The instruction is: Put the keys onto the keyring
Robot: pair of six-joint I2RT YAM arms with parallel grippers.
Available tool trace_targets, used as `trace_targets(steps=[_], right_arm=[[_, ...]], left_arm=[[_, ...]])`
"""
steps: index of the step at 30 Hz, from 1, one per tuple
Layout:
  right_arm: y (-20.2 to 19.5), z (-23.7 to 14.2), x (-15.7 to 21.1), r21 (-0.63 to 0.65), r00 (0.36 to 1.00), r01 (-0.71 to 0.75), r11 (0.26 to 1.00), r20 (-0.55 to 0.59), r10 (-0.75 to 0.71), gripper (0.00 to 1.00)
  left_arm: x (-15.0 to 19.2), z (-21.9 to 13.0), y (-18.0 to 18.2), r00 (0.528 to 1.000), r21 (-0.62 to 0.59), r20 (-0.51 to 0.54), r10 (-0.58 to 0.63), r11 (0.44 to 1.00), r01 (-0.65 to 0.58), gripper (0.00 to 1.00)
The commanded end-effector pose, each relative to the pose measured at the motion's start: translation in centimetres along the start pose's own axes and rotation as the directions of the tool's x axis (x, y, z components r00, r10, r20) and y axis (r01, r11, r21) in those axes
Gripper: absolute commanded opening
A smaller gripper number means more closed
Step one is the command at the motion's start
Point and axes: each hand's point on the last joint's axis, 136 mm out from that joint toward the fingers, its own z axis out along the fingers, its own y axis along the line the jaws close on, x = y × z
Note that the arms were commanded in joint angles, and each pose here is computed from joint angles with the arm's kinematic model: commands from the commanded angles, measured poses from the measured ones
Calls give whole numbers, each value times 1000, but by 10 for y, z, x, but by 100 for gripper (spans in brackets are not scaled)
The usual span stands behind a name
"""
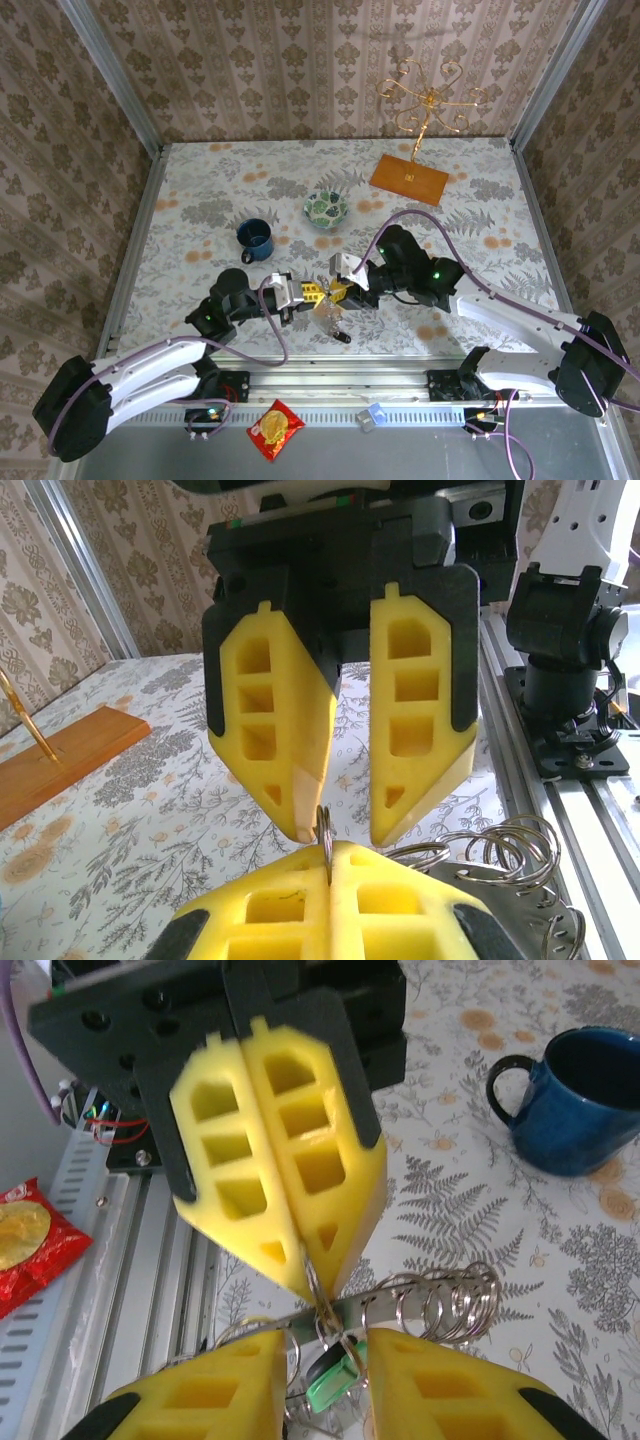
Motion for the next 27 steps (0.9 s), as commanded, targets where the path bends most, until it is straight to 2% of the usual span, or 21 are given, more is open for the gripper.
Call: trace_targets(steps=[1,4,12,15,18,19,27], right_arm=[[2,1,-9,-20,998,-6,1000,56,7,26],[1,2,-9,-15,998,-6,1000,64,7,23],[-1,6,-11,-24,997,-2,1000,72,4,0],[-2,4,-10,-19,999,15,1000,41,-15,0],[-3,-1,-8,-12,999,46,999,-13,-46,0],[-3,-2,-7,-12,998,55,998,-32,-55,0],[-3,-2,-2,-34,979,123,992,-161,-127,0]], left_arm=[[-21,0,2,995,-18,97,3,1000,-2,0],[-20,0,2,994,-20,106,-4,1000,7,0],[-24,-1,5,990,-42,141,-16,999,22,0],[-19,-2,9,993,-67,112,-27,997,34,1],[-9,-2,12,999,-89,35,-25,996,28,21],[-7,-3,13,1000,-92,13,-22,995,23,22],[5,-5,9,989,-54,-149,16,998,-24,23]])
